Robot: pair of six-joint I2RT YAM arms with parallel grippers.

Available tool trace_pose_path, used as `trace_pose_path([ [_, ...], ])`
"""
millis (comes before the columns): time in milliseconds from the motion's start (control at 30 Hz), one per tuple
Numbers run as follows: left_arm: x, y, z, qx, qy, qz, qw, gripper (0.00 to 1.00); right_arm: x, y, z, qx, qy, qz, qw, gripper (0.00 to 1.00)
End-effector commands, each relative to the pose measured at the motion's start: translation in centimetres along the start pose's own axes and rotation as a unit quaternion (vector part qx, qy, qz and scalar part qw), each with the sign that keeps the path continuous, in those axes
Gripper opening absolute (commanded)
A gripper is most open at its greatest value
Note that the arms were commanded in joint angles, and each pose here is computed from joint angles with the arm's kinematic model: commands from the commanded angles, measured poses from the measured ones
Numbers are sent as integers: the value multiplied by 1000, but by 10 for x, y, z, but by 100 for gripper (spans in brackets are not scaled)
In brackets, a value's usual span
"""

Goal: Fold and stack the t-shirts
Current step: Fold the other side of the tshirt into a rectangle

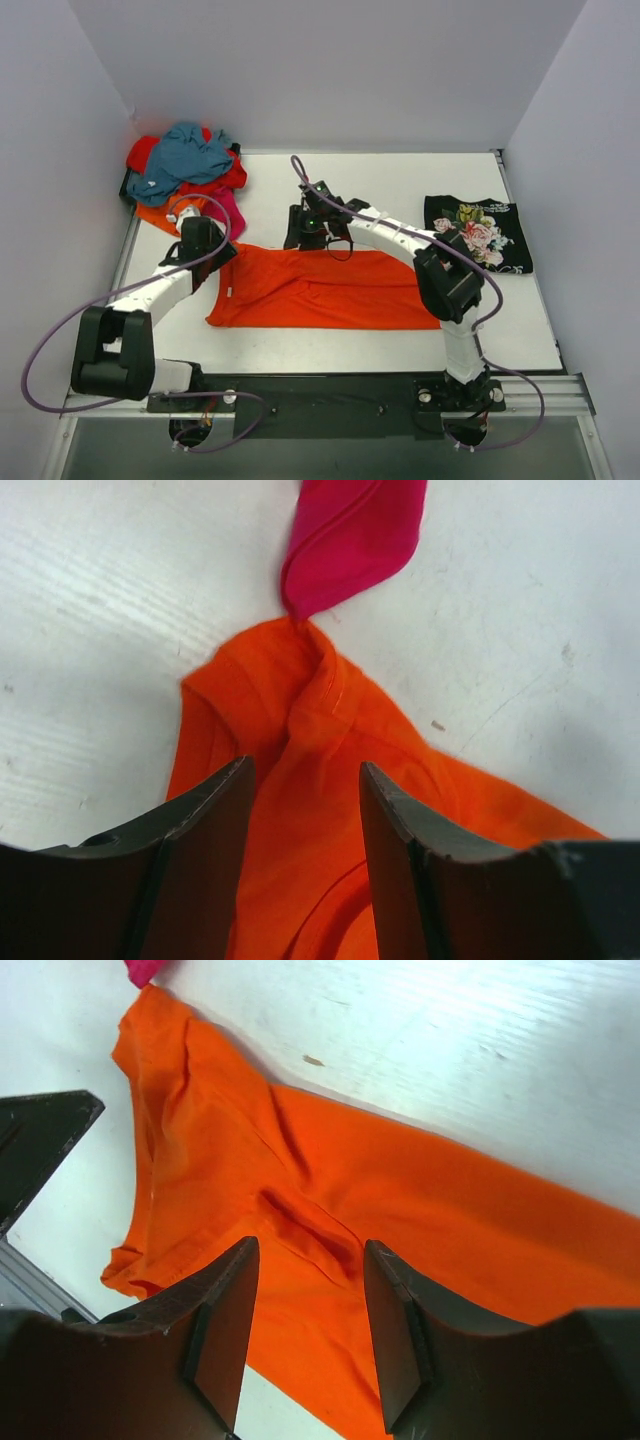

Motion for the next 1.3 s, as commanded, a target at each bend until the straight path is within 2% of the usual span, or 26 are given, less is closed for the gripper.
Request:
trace_pose_path([
  [0,-13,32,-29,5,-50,-43,998,56,-16,7,27,15,53,14,998,42],
  [167,-33,37,-33,4,-43,-30,999,56,-40,-1,32,27,64,35,997,39],
  [467,-61,35,-28,10,-29,-3,1000,50,-51,-23,30,49,92,73,992,38],
  [600,-64,34,-22,12,-24,0,1000,35,-45,-25,30,70,105,81,989,39],
  [767,-65,32,-15,17,-27,1,999,29,-28,-24,18,84,105,65,989,42],
  [900,-66,31,-14,17,-29,3,999,18,-25,-17,18,83,116,61,988,43],
  [1000,-66,31,-10,21,-26,1,999,2,-24,-15,19,81,111,51,989,42],
  [1267,-67,32,1,32,-20,-3,999,0,-33,-11,28,85,107,45,990,42],
])
Point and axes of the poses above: each gripper's point midway between its finger pads, its own x axis back along the fingers, its own z axis along the line the jaws close on, y = z × x, the point moved 7 cm from there along x, back along the fingers, and after that the axes turned 2 degrees about x, right-handed, at the moved point
